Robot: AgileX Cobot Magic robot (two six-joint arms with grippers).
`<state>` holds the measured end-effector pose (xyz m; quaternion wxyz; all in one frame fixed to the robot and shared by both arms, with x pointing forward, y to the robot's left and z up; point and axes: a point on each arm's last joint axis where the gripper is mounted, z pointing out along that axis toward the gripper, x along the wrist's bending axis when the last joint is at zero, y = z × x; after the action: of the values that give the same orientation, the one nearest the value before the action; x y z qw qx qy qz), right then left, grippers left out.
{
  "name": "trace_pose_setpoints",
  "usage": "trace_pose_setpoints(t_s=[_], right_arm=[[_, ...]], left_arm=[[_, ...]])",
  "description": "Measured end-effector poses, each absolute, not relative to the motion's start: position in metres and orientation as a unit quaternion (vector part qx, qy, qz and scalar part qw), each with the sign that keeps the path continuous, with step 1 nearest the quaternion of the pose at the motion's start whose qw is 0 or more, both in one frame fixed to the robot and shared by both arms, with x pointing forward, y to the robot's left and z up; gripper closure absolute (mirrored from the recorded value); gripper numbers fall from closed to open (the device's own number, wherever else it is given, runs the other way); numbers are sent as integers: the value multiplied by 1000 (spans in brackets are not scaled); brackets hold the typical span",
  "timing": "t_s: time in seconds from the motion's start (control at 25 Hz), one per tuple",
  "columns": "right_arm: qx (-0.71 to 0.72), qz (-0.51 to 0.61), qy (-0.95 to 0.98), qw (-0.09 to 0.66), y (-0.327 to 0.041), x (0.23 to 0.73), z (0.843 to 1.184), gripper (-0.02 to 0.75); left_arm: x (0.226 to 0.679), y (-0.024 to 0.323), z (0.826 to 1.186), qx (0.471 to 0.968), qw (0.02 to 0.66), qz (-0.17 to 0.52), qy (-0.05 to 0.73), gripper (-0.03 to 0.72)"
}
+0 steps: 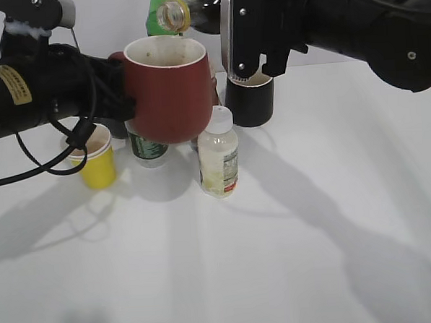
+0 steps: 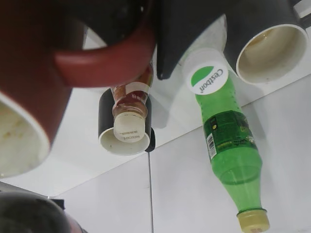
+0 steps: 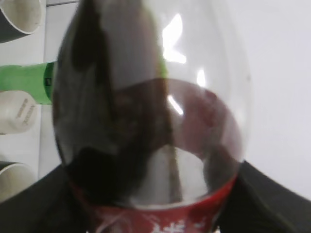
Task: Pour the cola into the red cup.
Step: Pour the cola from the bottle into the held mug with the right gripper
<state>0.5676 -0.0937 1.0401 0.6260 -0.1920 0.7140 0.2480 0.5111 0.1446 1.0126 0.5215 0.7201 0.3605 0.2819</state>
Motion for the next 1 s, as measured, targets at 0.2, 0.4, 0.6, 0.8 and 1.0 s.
trace_pose_setpoints(t_s=[0.2,0.4,0.6,0.8,1.0], right_arm=[[-204,240,705,635,-93,568,1041,258],[-219,231,690,650,-93,567,1044,258],[-230,223,679,661,-93,567,1046,258],[-238,216,676,663,-93,567,1046,258],[-226,226,681,659,-93,567,1046,258]], left_arm=[[511,145,1013,720,522,282,360,636],[511,145,1013,720,522,282,360,636],[511,145,1013,720,522,282,361,636],[511,145,1013,720,522,282,361,636],[511,145,1013,720,522,282,361,636]])
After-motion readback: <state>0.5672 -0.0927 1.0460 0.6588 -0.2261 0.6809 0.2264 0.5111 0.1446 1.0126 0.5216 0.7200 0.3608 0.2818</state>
